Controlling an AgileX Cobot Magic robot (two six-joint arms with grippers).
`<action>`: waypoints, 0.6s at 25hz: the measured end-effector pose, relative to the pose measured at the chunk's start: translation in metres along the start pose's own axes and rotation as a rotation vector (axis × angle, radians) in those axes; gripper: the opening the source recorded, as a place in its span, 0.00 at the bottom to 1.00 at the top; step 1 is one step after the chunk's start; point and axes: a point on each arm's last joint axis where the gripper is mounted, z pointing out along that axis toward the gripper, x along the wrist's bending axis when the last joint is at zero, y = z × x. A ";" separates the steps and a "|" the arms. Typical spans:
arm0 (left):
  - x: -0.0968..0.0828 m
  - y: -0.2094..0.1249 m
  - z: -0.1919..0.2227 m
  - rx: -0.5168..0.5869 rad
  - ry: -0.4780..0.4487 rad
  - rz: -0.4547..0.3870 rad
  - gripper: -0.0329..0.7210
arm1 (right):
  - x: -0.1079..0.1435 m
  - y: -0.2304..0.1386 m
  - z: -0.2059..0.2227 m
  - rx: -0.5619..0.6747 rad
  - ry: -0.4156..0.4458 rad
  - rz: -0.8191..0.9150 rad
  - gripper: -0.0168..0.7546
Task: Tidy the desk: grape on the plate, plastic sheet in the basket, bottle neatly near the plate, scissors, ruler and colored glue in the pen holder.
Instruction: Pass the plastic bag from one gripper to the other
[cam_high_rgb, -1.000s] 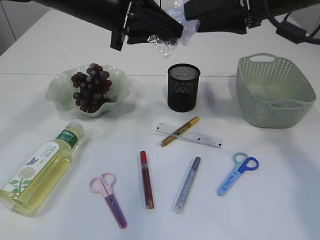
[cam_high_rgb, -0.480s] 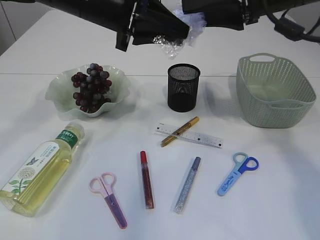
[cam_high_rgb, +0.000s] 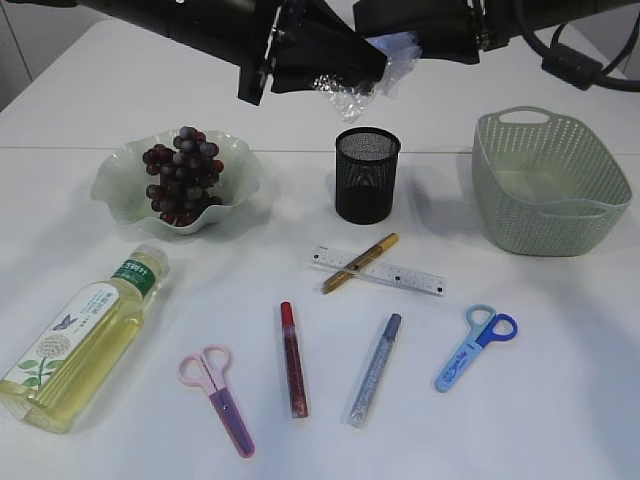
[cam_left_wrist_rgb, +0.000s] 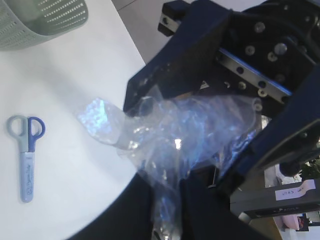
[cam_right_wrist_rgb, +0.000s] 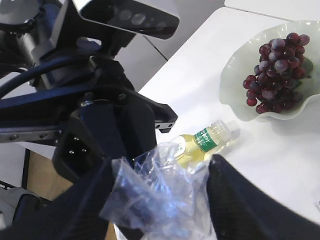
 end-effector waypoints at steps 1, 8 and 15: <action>0.000 0.000 0.000 0.000 0.000 0.000 0.15 | 0.000 0.000 0.000 0.000 0.000 0.000 0.62; 0.000 0.000 0.000 0.000 -0.002 0.002 0.15 | -0.001 0.000 0.000 -0.002 -0.007 -0.003 0.56; 0.000 0.000 0.000 -0.005 0.001 0.002 0.15 | -0.002 0.001 0.001 -0.012 -0.023 -0.004 0.56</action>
